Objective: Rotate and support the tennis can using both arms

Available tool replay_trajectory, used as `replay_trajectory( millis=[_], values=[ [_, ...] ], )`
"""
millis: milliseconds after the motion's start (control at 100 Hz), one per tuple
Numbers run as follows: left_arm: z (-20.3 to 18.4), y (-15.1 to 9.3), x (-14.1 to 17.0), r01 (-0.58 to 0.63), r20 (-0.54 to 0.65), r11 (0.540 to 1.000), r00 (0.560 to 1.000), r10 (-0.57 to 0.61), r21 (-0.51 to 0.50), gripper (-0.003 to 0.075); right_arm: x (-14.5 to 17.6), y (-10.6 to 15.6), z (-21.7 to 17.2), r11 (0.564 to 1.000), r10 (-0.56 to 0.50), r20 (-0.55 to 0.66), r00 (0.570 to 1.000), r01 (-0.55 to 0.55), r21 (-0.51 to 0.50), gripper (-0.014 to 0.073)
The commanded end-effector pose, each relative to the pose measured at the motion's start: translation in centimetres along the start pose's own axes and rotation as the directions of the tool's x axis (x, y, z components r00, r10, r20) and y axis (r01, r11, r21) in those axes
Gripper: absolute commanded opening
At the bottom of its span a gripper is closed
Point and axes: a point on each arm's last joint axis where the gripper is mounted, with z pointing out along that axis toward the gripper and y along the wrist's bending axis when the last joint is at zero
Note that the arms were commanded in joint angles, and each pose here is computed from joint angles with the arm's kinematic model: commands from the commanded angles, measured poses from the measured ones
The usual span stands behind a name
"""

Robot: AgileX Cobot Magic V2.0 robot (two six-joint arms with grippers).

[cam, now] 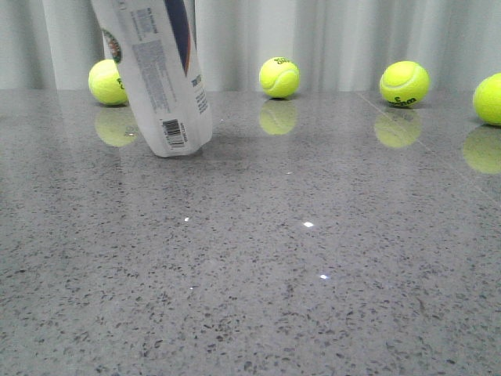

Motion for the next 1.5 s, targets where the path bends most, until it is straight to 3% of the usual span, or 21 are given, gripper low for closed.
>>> replay_trajectory(
  millis=[0, 380, 510, 580, 740, 850, 990, 1230, 1490],
  values=[
    [-2.3, -0.2, -1.1, 0.025, 0.086, 0.999, 0.996, -0.028, 0.037, 0.0426, -1.5, 0.0, -0.2, 1.0, -0.009, 0.094, 0.996, 0.008, 0.01, -0.0062],
    [-1.9, 0.3, -2.5, 0.024, 0.125, 0.999, 0.992, -0.027, 0.028, 0.0423, -1.5, 0.0, -0.2, 1.0, -0.009, 0.094, 0.996, 0.008, 0.01, -0.0062],
    [-3.3, 0.5, -3.1, 0.017, 0.194, 1.0, 0.981, -0.016, -0.003, 0.0415, -1.5, 0.0, -0.2, 1.0, -0.009, 0.094, 0.996, 0.008, 0.01, -0.0062],
    [-4.8, 0.5, -3.4, 0.017, 0.267, 0.999, 0.964, -0.009, -0.029, 0.0354, -1.5, 0.0, -0.2, 1.0, -0.009, 0.094, 0.996, 0.008, 0.01, -0.0062],
    [-8.3, 0.1, -3.1, 0.03, 0.395, 0.997, 0.919, -0.001, -0.067, 0.013, -1.5, 0.0, -0.2, 1.0, -0.009, 0.094, 0.996, 0.008, 0.01, -0.0062],
    [-9.5, -0.3, -1.8, 0.049, 0.454, 0.995, 0.891, -0.006, -0.083, 0.0035, -1.5, 0.0, -0.2, 1.0, -0.009, 0.094, 0.996, 0.008, 0.01, -0.0062],
    [-10.5, -0.9, 0.6, 0.075, 0.542, 0.991, 0.84, -0.004, -0.109, -0.0019, -1.5, 0.0, -0.2, 1.0, -0.009, 0.094, 0.996, 0.008, 0.01, -0.0062],
    [-10.8, -2.3, 6.1, 0.107, 0.619, 0.985, 0.786, -0.001, -0.135, -0.0019, -1.5, 0.0, -0.2, 1.0, -0.009, 0.094, 0.996, 0.008, 0.01, -0.0062],
    [-9.4, -4.0, 12.6, 0.12, 0.612, 0.983, 0.79, -0.01, -0.138, -0.0019, -1.5, 0.0, -0.2, 1.0, -0.009, 0.094, 0.996, 0.008, 0.01, -0.0062]
  ],
)
